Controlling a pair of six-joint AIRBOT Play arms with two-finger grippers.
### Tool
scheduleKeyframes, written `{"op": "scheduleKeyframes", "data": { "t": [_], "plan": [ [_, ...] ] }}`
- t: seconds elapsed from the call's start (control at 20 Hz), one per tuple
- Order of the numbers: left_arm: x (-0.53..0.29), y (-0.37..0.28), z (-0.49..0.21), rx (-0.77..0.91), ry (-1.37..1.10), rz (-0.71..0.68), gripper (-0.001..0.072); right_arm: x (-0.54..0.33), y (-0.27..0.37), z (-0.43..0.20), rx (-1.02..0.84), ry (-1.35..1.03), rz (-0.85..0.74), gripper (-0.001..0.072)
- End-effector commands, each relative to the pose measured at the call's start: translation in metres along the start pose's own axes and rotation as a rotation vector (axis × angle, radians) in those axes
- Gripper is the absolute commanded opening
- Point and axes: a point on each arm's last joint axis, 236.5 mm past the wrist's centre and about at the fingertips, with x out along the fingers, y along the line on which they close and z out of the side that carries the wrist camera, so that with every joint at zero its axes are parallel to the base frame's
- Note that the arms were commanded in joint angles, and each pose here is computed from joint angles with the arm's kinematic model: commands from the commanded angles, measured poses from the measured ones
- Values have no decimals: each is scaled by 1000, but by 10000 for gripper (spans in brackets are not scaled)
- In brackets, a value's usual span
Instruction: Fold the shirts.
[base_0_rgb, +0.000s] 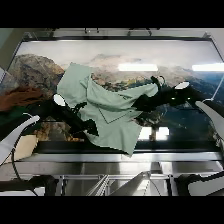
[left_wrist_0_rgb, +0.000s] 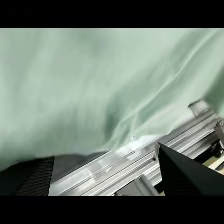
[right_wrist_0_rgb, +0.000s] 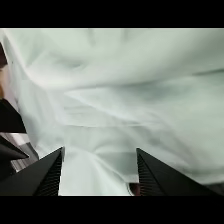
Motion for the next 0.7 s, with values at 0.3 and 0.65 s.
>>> {"op": "scheduleKeyframes", "data": {
  "t": [0.3, 0.65],
  "plan": [
    [25, 7, 10, -41, 158, 7, 541, -113, -42, 89, -5, -253, -92, 503],
    [24, 9, 9, -16, 161, 15, 22, -212, -130, 129, 172, -480, -148, 502]
  ]
}}
